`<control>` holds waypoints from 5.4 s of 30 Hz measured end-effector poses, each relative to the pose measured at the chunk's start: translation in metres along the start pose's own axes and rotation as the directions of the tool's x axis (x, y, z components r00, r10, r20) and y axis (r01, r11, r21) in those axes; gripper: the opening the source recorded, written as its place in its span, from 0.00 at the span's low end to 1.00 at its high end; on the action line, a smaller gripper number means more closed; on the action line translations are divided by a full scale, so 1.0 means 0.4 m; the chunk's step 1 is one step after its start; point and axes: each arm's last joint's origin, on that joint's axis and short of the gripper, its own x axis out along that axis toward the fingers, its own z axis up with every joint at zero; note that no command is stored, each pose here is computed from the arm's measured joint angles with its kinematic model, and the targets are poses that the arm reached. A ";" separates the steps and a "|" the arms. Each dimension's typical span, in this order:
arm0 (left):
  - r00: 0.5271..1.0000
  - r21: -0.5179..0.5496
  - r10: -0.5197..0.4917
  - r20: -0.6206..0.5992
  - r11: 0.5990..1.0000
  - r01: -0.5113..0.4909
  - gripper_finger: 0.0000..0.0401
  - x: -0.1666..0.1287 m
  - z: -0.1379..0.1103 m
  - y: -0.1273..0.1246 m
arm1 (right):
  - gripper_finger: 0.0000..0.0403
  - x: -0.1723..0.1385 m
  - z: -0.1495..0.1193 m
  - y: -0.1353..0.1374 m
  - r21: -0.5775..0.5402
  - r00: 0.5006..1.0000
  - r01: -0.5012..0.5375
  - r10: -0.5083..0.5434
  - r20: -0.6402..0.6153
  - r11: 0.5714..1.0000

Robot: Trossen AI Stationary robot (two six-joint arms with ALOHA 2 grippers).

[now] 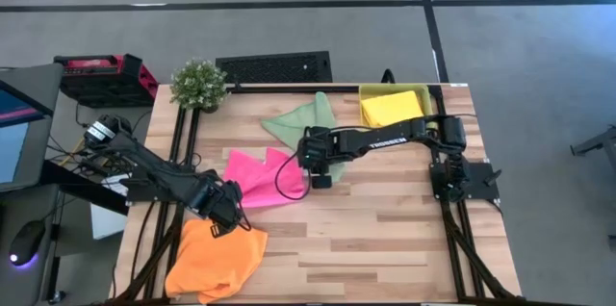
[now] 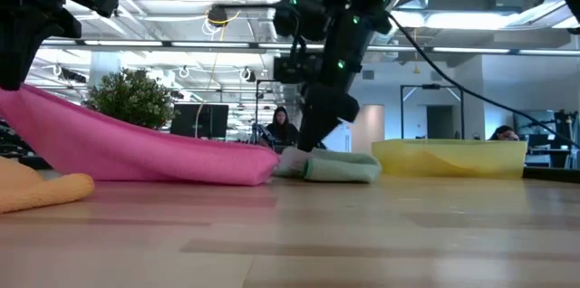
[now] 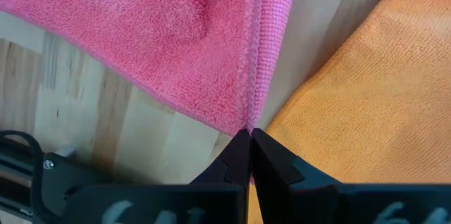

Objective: Fold microfiber towels
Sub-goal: Fold the pink towel

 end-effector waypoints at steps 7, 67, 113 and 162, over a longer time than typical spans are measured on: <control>0.999 -0.036 0.027 -0.022 0.999 -0.028 0.00 0.000 -0.005 0.007 | 0.34 0.033 -0.053 -0.019 0.060 0.998 0.004 -0.001 -0.064 0.998; 0.988 -0.119 0.112 -0.105 0.985 -0.124 0.00 -0.005 -0.038 0.018 | 0.31 0.050 0.046 -0.002 -0.104 0.861 -0.240 0.261 0.438 0.965; 0.981 -0.153 0.196 0.016 0.970 -0.191 0.00 -0.005 -0.030 0.025 | 0.01 0.050 0.049 0.029 -0.171 0.896 -0.138 0.197 0.399 0.975; 0.786 -0.345 0.426 0.448 0.893 -0.288 0.00 -0.137 0.055 0.190 | 0.01 -0.242 -0.002 -0.057 0.027 0.931 0.343 -0.343 0.125 0.939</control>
